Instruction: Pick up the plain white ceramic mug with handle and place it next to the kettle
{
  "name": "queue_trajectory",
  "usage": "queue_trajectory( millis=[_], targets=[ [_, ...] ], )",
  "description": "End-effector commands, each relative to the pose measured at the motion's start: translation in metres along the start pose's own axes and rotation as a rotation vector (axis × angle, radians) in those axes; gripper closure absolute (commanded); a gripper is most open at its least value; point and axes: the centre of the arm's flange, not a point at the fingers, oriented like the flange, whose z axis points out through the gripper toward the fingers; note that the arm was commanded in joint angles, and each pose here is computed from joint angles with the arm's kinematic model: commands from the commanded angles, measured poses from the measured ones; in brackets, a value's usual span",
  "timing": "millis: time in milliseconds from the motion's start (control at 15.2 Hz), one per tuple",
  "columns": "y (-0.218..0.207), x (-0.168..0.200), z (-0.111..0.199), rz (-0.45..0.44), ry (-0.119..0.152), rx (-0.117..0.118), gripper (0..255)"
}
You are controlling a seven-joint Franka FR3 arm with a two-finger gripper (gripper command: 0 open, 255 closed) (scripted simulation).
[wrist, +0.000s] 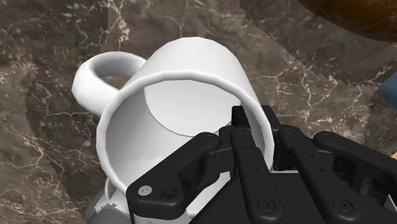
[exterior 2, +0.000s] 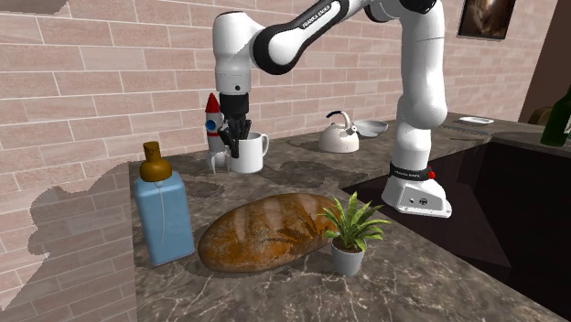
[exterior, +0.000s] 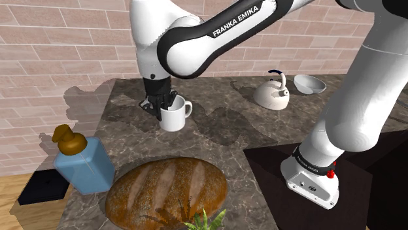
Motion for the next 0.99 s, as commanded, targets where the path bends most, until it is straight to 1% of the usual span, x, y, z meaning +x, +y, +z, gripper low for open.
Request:
queue_trajectory(
  millis=[0,924],
  targets=[
    [-0.001,0.0,-0.011,0.0,0.0,0.0,255],
    [0.0,0.003,-0.085,0.0,0.0,0.0,255]
  ],
)
